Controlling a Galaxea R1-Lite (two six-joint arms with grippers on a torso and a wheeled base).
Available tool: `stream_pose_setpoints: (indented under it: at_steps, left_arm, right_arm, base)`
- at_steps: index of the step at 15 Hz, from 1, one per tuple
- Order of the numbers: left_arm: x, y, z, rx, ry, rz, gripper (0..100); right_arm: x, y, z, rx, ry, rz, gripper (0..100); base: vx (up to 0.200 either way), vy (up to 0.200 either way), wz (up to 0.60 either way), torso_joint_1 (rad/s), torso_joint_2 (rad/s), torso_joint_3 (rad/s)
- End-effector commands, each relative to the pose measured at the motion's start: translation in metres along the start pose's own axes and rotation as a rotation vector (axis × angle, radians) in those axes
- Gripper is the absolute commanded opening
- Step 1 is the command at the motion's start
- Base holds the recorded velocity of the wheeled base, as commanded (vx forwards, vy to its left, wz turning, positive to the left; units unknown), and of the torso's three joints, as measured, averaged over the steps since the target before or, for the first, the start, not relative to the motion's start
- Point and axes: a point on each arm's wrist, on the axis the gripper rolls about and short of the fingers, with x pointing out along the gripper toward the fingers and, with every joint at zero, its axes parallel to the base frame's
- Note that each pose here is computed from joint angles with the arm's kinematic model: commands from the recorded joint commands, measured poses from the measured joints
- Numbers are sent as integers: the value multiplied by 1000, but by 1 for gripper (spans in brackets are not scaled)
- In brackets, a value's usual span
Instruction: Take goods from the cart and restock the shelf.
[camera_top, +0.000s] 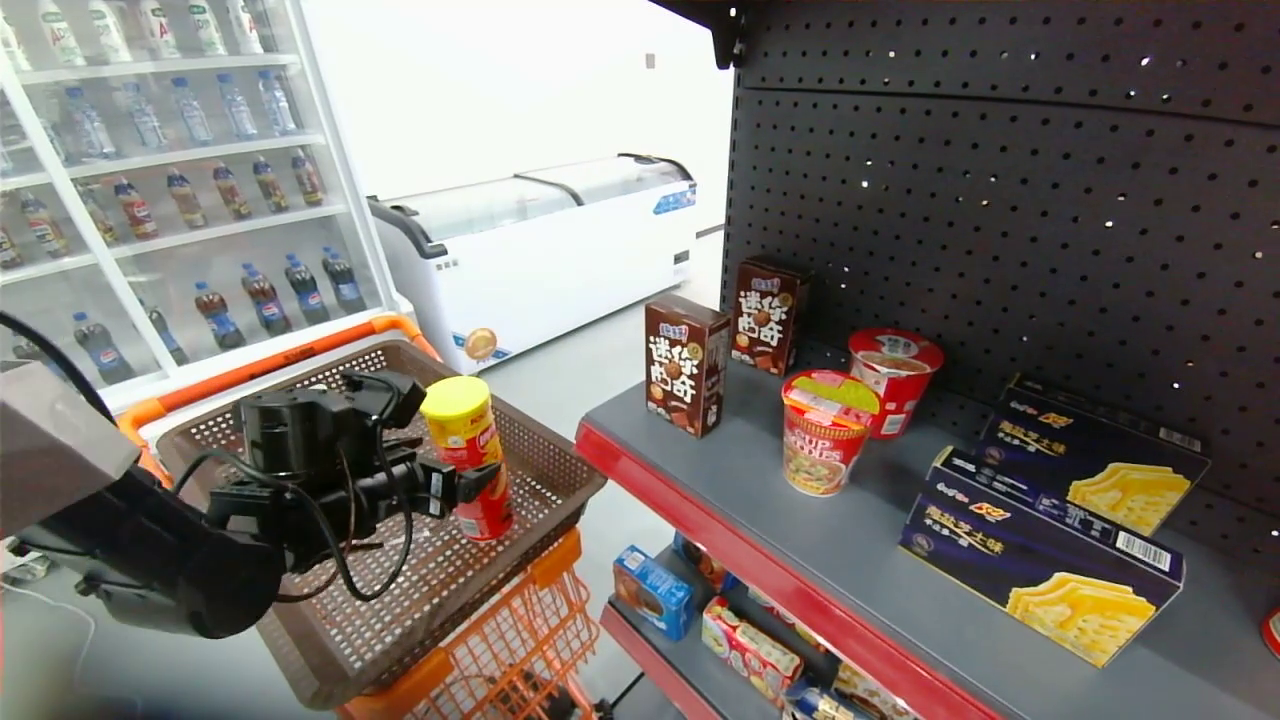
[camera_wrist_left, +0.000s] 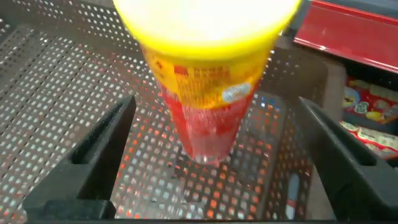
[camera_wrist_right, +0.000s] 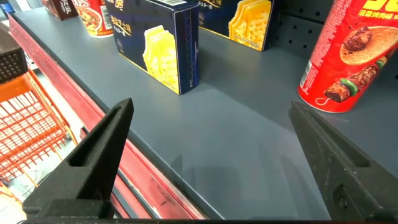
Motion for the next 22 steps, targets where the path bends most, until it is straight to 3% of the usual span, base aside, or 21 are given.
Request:
stream_pose_setpoints:
  at_steps: [1,13,14,19,22]
  left_arm:
    - [21,1,-8,-5,19,-5,100]
    - [49,-11,-9,12,22,33,100]
    - [52,-11,-5,16,9,33,0]
    - [52,-10,-4,16,4,34,0]
    - [38,-8,22,6,-55,45,0]
  right_arm:
    - [0,0,0,0,0,0,100]
    - [0,0,0,0,0,0,100]
    - [0,0,0,0,0,0,100]
    - [0,0,0,0,0,0,100]
    - [0,0,0,0,0,0,100]
  base:
    - [0,0,0,0,0,0]
    - [0,0,0,0,0,0]
    - [0,0,0,0,0,0]
    - [0,0,0,0,0,0]
    - [0,0,0,0,0,0]
